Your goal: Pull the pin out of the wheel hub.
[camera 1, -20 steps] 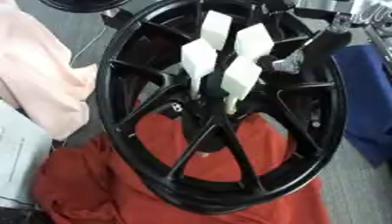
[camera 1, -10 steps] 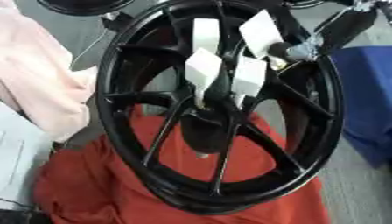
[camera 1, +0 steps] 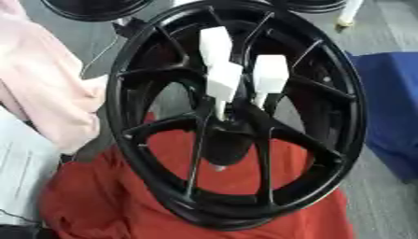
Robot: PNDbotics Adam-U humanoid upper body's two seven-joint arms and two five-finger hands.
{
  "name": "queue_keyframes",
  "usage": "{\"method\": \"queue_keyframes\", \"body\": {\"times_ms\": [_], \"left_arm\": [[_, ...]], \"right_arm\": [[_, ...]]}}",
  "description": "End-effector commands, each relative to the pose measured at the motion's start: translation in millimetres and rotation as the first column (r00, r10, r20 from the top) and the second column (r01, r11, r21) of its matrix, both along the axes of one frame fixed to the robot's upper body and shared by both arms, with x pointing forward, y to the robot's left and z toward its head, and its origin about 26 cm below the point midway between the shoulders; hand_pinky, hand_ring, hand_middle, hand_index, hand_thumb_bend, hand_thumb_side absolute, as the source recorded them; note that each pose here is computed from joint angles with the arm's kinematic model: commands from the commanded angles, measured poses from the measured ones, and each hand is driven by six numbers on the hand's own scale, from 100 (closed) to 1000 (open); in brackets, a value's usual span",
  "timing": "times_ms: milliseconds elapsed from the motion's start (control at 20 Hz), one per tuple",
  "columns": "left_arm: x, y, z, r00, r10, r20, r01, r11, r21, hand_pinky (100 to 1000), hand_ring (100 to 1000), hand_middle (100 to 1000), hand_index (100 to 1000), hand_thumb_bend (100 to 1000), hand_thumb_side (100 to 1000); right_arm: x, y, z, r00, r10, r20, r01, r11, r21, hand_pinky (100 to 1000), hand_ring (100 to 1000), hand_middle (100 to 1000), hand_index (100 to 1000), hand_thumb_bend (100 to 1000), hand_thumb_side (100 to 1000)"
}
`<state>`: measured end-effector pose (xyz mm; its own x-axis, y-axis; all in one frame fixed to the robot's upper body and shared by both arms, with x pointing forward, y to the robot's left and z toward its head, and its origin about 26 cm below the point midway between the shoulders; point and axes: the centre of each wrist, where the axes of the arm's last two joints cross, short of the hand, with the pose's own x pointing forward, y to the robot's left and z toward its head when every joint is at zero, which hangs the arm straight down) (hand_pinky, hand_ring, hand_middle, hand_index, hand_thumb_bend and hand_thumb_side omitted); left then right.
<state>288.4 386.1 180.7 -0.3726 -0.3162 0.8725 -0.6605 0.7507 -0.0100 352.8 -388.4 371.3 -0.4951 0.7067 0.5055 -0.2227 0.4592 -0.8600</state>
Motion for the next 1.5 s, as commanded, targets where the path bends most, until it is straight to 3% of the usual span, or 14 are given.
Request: {"method": "queue_keyframes", "body": {"times_ms": [50, 300, 350, 400, 450, 500, 650, 750, 850, 1050, 1350, 1500], "left_arm": [[-3.8, 8.3, 12.0, 0.999, 0.035, 0.029, -0.036, 0.999, 0.036, 647, 783, 674, 753, 357, 678], [-7.5, 12.7, 11.7, 0.996, 0.072, 0.044, -0.073, 0.997, 0.026, 648, 783, 674, 753, 358, 673], [-8.5, 13.7, 11.4, 0.996, 0.082, 0.048, -0.083, 0.996, 0.023, 648, 783, 674, 754, 358, 673], [-9.5, 14.5, 11.1, 0.995, 0.090, 0.051, -0.091, 0.996, 0.019, 648, 783, 675, 754, 359, 672], [-10.1, 15.0, 11.0, 0.994, 0.096, 0.054, -0.097, 0.995, 0.017, 649, 783, 675, 755, 359, 671], [-10.8, 15.4, 10.9, 0.993, 0.102, 0.058, -0.103, 0.995, 0.015, 649, 783, 676, 755, 360, 671], [-12.0, 15.3, 11.0, 0.992, 0.112, 0.065, -0.113, 0.994, 0.012, 650, 784, 677, 757, 361, 668], [-12.1, 14.7, 11.7, 0.991, 0.112, 0.068, -0.113, 0.994, 0.012, 650, 784, 677, 758, 362, 667], [-11.9, 13.9, 12.3, 0.992, 0.108, 0.069, -0.109, 0.994, 0.013, 650, 783, 676, 757, 360, 668], [-9.3, 10.1, 14.3, 0.994, 0.084, 0.069, -0.085, 0.996, 0.016, 650, 782, 675, 756, 360, 667], [-5.7, 5.3, 16.4, 0.997, 0.048, 0.068, -0.050, 0.998, 0.022, 649, 782, 675, 756, 362, 666], [-3.9, 2.1, 17.7, 0.997, 0.028, 0.069, -0.030, 0.999, 0.026, 649, 781, 674, 756, 363, 665]], "right_arm": [[-30.2, -47.3, 28.8, 0.987, -0.146, 0.067, 0.142, 0.988, 0.059, 654, 466, 273, 449, 100, 347], [-62.5, -108.4, 33.9, 0.938, -0.338, 0.072, 0.324, 0.932, 0.160, 674, 502, 327, 494, 100, 268], [-66.8, -116.7, 32.0, 0.928, -0.364, 0.077, 0.348, 0.922, 0.172, 704, 548, 405, 563, 100, 226], [-69.7, -120.5, 28.6, 0.920, -0.381, 0.090, 0.362, 0.916, 0.172, 723, 582, 464, 621, 100, 272], [-70.0, -120.9, 21.8, 0.916, -0.388, 0.100, 0.370, 0.915, 0.163, 775, 691, 624, 754, 100, 352], [-68.2, -118.3, 12.5, 0.916, -0.387, 0.107, 0.370, 0.917, 0.149, 822, 770, 740, 834, 100, 367], [-65.5, -111.3, -18.6, 0.919, -0.372, 0.127, 0.358, 0.926, 0.121, 884, 855, 848, 892, 112, 347], [-68.1, -108.6, -37.0, 0.921, -0.361, 0.143, 0.347, 0.931, 0.115, 890, 871, 860, 904, 100, 354], [-72.8, -105.8, -54.3, 0.921, -0.354, 0.165, 0.339, 0.934, 0.111, 879, 853, 833, 889, 100, 450], [-86.7, -109.3, -82.2, 0.904, -0.371, 0.210, 0.351, 0.928, 0.126, 872, 826, 804, 881, 100, 420], [-113.7, -110.4, -102.7, 0.888, -0.381, 0.259, 0.333, 0.919, 0.211, 861, 791, 766, 864, 100, 372], [-124.6, -103.3, -110.8, 0.884, -0.377, 0.277, 0.309, 0.915, 0.259, 851, 749, 697, 823, 100, 351]]}}
